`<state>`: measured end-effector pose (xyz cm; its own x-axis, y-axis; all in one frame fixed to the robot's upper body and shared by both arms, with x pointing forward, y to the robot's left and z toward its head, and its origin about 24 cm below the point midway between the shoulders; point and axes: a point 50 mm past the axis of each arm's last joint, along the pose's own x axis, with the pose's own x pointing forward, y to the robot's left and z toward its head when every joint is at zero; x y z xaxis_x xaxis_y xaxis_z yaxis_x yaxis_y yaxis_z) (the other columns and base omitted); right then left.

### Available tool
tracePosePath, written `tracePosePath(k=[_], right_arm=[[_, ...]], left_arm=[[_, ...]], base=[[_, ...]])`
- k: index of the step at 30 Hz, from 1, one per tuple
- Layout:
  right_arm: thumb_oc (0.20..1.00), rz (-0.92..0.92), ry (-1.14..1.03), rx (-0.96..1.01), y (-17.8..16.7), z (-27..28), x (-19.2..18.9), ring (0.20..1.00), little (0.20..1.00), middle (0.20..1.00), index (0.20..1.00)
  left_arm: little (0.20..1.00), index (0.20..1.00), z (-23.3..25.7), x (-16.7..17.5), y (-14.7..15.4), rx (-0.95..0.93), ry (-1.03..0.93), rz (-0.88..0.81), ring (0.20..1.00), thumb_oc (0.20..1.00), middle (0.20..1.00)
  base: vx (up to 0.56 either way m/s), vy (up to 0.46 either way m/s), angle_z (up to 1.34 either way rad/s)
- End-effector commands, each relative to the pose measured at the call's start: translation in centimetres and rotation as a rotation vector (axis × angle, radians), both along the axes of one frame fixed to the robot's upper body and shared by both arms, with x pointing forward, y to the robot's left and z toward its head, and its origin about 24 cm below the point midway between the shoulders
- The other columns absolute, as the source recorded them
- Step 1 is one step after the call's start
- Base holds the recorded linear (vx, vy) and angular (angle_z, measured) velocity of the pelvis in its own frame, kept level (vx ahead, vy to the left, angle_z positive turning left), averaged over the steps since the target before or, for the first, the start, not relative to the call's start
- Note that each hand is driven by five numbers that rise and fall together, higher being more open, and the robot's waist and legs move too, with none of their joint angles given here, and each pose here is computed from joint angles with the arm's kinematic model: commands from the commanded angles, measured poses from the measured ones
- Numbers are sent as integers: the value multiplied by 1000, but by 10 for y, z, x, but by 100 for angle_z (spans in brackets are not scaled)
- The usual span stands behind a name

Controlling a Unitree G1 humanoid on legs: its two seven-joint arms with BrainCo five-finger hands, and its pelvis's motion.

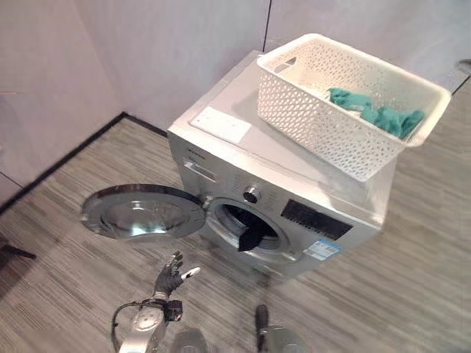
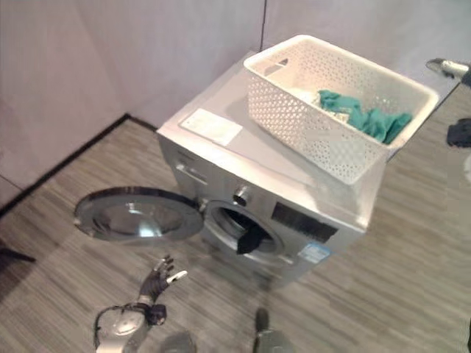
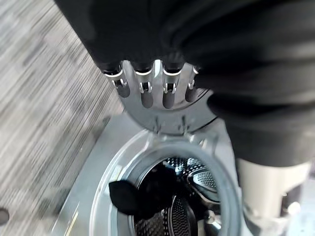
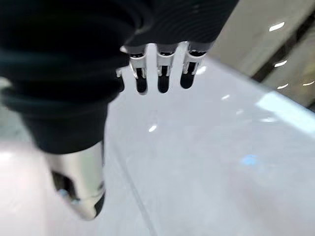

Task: Grab the laundry basket,head to the washer,open it,put in the laundry and shut it.

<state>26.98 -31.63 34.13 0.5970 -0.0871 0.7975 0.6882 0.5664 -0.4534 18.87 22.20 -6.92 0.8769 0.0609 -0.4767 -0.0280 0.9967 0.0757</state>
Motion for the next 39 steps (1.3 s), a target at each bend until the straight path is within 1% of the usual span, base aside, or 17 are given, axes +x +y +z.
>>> tracePosePath(k=[1, 2, 3, 7, 8, 9, 12, 15, 18, 19, 21, 25, 29, 39], right_arm=[[1000, -31, 16, -41, -11, 17, -13, 1000, 1000, 1000, 1000], [1000, -73, 39, -11, -24, 15, -14, 1000, 1000, 1000, 1000], [1000, -110, 88, -31, -30, 23, -14, 1000, 1000, 1000, 1000], [1000, -98, 249, -86, -25, 38, -3, 1000, 1000, 1000, 1000], [1000, -128, 356, -105, -31, 42, 2, 1000, 1000, 1000, 1000], [1000, -119, 355, -116, -26, 46, 6, 1000, 1000, 1000, 1000], [1000, -141, 491, -147, -25, 54, 23, 1000, 1000, 1000, 1000], [1000, -141, 548, -209, -16, 60, 32, 1000, 1000, 1000, 1000], [1000, -95, 598, -279, -1, 57, 41, 1000, 1000, 1000, 1000], [1000, -96, 597, -280, 0, 57, 41, 1000, 1000, 1000, 1000], [1000, -92, 653, -327, 2, 52, 42, 1000, 1000, 1000, 1000], [1000, -89, 722, -385, 3, 45, 40, 1000, 1000, 1000, 1000], [1000, -114, 798, -441, 0, 30, 41, 1000, 1000, 1000, 1000], [1000, -148, 840, -413, -14, 14, 40, 1000, 1000, 1000, 1000]], left_arm=[[1000, 1000, 21, 6, -7, -17, -101, -115, 1000, 1000, 1000], [1000, 1000, 19, 5, -7, 10, -88, -142, 1000, 1000, 1000], [1000, 1000, 23, 7, -6, 16, -98, -162, 1000, 1000, 1000], [1000, 1000, 23, 4, -2, 21, -81, -184, 1000, 1000, 1000], [1000, 1000, 24, 1, 7, 45, -68, -195, 1000, 1000, 1000], [1000, 1000, 23, 0, 6, 35, -68, -185, 1000, 1000, 1000], [1000, 1000, 19, -5, 11, 32, -37, -197, 1000, 1000, 1000], [1000, 1000, 15, -5, 3, 0, -32, -210, 1000, 1000, 1000], [1000, 1000, 10, -1, -10, -27, -31, -240, 1000, 1000, 1000], [1000, 1000, 10, -1, -10, -28, -31, -240, 1000, 1000, 1000], [1000, 1000, 9, 4, -21, -46, -42, -274, 1000, 1000, 1000], [1000, 1000, 8, 5, -27, -49, -48, -295, 1000, 1000, 1000], [1000, 1000, 9, 8, -26, -53, -56, -274, 1000, 1000, 1000], [1000, 1000, 6, 7, -17, -56, -39, -212, 1000, 1000, 1000]], base=[[74, -30, 101], [77, 28, 115], [82, 68, 93], [129, 128, 7], [115, 85, -5], [108, 77, -3], [63, 42, -31], [55, 23, -17], [48, -1, 0], [42, -18, 4], [23, -26, 6], [6, -24, 8], [-5, -36, 4], [18, -53, 1]])
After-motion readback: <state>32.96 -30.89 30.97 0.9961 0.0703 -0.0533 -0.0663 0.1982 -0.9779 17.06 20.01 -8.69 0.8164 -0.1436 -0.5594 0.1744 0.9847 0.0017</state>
